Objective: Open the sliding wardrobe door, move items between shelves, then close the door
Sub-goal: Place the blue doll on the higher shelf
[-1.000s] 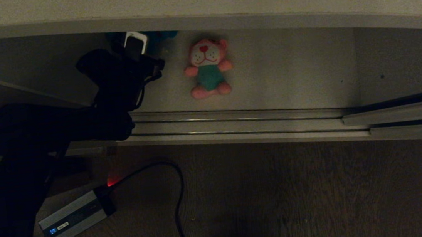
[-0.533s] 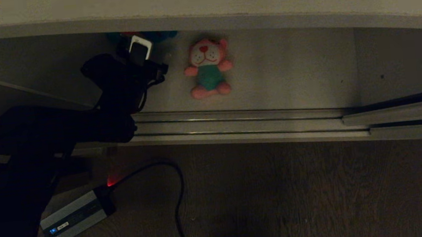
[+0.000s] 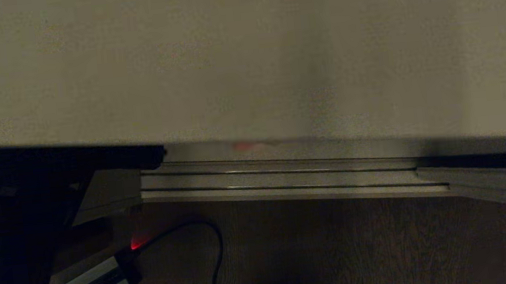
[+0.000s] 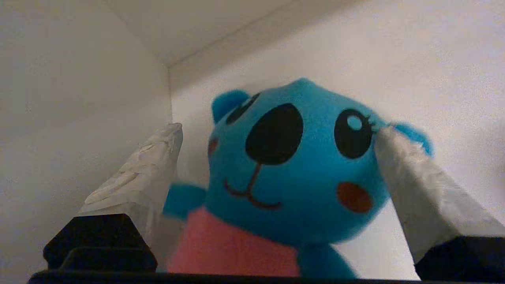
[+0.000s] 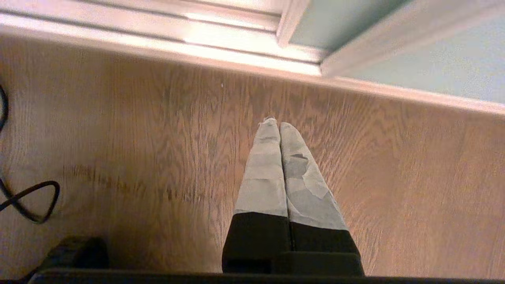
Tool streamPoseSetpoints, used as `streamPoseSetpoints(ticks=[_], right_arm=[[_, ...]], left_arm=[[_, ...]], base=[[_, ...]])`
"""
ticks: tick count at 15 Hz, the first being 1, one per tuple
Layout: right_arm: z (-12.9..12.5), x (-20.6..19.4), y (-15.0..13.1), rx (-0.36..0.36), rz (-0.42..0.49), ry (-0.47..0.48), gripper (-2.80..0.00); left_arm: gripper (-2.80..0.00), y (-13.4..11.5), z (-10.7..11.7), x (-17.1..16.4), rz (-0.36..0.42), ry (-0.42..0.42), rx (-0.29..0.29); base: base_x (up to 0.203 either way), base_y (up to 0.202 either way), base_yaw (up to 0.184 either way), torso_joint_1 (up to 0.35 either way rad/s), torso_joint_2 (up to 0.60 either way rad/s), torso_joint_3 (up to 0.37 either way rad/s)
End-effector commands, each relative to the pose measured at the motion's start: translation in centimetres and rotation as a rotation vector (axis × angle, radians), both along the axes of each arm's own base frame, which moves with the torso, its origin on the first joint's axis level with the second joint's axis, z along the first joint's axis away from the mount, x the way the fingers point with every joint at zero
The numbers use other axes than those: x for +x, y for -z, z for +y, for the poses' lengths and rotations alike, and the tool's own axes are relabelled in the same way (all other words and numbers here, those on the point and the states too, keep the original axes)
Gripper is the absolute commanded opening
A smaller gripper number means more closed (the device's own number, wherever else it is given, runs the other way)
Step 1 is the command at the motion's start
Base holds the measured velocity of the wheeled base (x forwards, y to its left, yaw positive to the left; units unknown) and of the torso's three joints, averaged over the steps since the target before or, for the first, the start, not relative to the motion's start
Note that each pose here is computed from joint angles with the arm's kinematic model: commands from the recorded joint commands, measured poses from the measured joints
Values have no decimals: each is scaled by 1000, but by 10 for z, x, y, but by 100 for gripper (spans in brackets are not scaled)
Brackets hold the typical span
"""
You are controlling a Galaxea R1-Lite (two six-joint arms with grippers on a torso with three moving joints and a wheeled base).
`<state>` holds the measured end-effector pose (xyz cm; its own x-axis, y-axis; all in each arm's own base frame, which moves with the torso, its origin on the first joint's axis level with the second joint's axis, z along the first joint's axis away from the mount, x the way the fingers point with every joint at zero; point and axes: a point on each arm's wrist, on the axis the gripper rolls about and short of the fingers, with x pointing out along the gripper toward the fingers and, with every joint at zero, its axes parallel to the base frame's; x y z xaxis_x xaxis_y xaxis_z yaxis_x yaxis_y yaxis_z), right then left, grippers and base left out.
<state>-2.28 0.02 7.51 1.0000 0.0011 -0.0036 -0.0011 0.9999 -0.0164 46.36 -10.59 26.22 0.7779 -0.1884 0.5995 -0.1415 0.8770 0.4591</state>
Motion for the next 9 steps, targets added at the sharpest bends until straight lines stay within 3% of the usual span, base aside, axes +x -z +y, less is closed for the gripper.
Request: streamPoseSetpoints(ticks=[1,4,6,9], right_arm=[[0,0,1,0,3,0,-280],[0,0,1,0,3,0,-280],[0,0,1,0,2,0,-280],[0,0,1,0,2,0,-280]], left_arm=[[0,3,0,1,2,-15,19],[0,6,0,2,13,-37,45],[0,16,1,8,89,-68,85],[0,16,5,9,98,-103,130]], base=[[76,0,0,5,2,2],[0,0,0,0,0,0],[0,0,0,0,0,0],[0,0,0,0,0,0]])
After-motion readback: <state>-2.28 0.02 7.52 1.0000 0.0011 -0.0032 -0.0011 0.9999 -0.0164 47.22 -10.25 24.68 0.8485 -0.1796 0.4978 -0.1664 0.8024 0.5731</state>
